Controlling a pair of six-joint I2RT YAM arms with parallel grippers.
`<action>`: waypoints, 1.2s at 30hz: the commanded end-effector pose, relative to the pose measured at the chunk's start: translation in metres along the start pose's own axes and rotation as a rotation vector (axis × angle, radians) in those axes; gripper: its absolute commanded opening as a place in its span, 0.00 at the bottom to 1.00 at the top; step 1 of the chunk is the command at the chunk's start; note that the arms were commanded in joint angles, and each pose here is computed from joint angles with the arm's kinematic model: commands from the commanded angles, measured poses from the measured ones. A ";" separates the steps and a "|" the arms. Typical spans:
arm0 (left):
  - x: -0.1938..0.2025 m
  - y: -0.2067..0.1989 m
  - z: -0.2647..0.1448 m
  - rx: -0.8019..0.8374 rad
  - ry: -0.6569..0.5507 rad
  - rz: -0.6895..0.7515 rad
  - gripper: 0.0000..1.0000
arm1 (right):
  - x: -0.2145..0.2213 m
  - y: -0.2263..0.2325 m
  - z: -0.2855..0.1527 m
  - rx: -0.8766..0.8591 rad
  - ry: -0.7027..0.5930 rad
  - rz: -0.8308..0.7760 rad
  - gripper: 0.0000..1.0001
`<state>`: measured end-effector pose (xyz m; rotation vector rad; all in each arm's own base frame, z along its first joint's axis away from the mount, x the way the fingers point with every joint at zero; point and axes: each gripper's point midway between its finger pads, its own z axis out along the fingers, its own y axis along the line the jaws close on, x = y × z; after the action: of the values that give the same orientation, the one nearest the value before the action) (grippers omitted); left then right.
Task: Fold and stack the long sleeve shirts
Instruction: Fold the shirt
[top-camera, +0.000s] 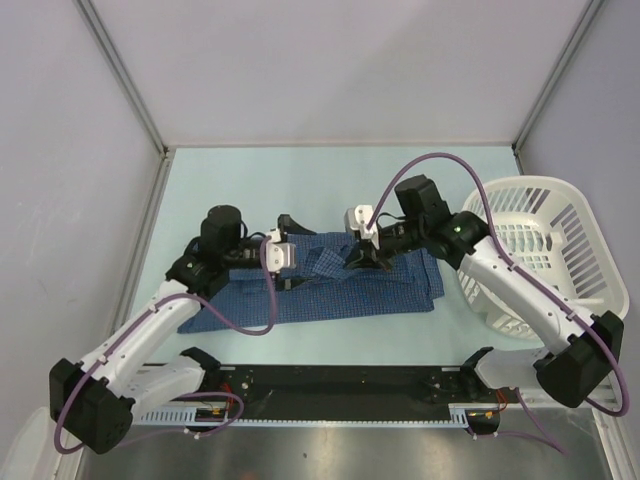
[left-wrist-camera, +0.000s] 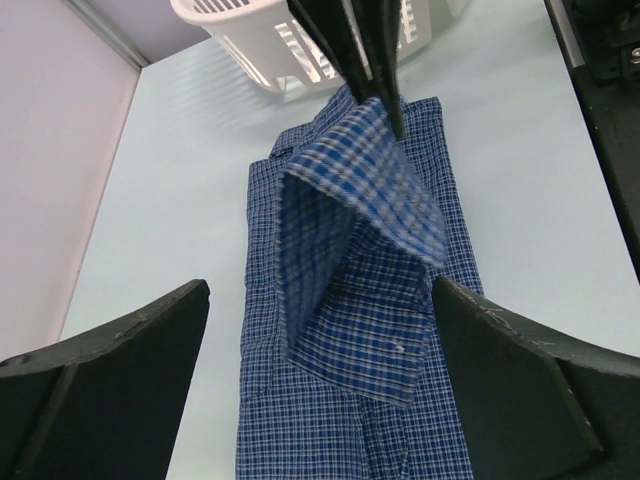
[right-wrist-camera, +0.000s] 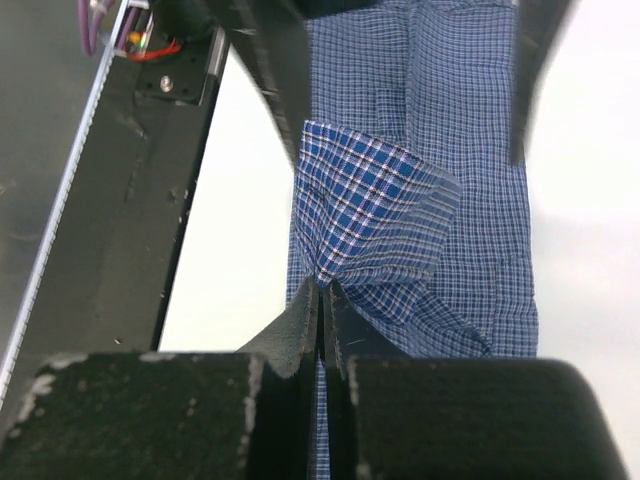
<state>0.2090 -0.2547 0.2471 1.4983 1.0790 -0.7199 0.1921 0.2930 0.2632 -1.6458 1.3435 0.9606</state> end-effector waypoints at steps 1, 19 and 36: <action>0.001 0.007 0.012 0.009 -0.017 0.013 0.97 | -0.002 0.007 0.000 -0.009 0.015 -0.155 0.00; -0.059 -0.073 0.007 0.268 0.010 0.001 0.00 | 0.010 0.026 -0.003 0.063 0.051 -0.121 0.40; -0.113 -0.161 -0.021 0.595 0.011 -0.027 0.00 | 0.025 0.034 -0.072 0.500 0.067 0.009 0.79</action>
<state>0.0485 -0.2703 0.2661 1.8980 0.9940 -1.0185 0.1473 0.2286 0.2647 -1.4467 1.4000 0.6232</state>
